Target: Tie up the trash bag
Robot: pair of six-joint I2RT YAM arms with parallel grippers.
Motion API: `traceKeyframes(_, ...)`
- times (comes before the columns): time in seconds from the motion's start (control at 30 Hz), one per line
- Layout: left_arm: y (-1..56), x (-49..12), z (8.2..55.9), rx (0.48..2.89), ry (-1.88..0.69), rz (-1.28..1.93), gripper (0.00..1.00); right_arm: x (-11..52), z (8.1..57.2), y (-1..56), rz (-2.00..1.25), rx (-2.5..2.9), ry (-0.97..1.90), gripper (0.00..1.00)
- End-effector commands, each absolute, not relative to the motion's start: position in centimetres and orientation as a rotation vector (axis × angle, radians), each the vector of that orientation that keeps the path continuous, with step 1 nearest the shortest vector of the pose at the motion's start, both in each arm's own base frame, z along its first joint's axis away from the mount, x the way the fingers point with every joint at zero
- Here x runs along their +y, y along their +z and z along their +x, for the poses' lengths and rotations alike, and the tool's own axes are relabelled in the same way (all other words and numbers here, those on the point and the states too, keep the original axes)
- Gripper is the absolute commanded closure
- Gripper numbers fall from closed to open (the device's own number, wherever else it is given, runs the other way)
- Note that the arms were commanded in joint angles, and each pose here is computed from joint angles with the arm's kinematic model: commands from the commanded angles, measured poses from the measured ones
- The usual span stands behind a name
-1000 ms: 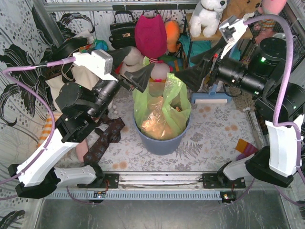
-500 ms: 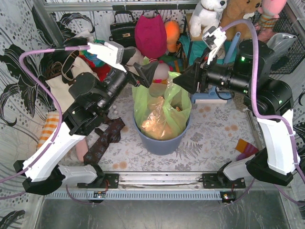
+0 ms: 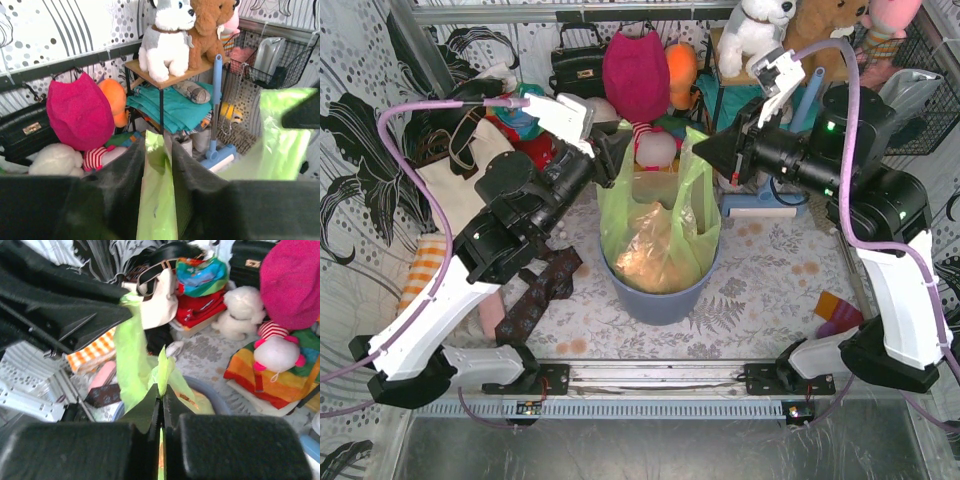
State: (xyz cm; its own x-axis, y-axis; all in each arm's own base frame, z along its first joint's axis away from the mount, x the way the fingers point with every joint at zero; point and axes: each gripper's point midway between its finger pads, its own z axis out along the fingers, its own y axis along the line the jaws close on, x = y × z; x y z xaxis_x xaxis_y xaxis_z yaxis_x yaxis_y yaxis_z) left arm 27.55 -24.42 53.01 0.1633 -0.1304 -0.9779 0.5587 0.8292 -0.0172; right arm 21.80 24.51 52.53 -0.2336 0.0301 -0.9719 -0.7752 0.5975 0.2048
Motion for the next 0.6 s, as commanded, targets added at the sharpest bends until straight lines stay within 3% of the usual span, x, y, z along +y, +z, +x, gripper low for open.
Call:
traceKeyframes(0.0, 53.3, -23.3, 27.2, 1.302, -0.474, 0.390, 0.77, 23.5, 25.0, 55.2, -0.455, 1.554, 0.756, 1.00)
traceKeyframes(0.07, 53.2, -22.9, 27.1, 1.299, -0.465, 0.377, 0.96, 23.7, 26.4, 55.0, -0.426, 1.556, 0.725, 1.00)
traceKeyframes(0.1, 53.4, -22.6, 27.0, 1.291, -0.462, 0.368, 1.00, 24.1, 27.0, 54.9, -0.420, 1.555, 0.718, 1.00)
traceKeyframes(0.37, 55.9, -20.5, 25.4, 1.186, -0.482, 0.315, 1.00, 25.3, 30.9, 56.9, -0.380, 1.494, 0.667, 1.00)
traceKeyframes(0.57, 57.2, -19.2, 24.7, 1.142, -0.482, 0.272, 1.00, 22.9, 32.7, 59.1, -0.315, 1.438, 0.613, 1.00)
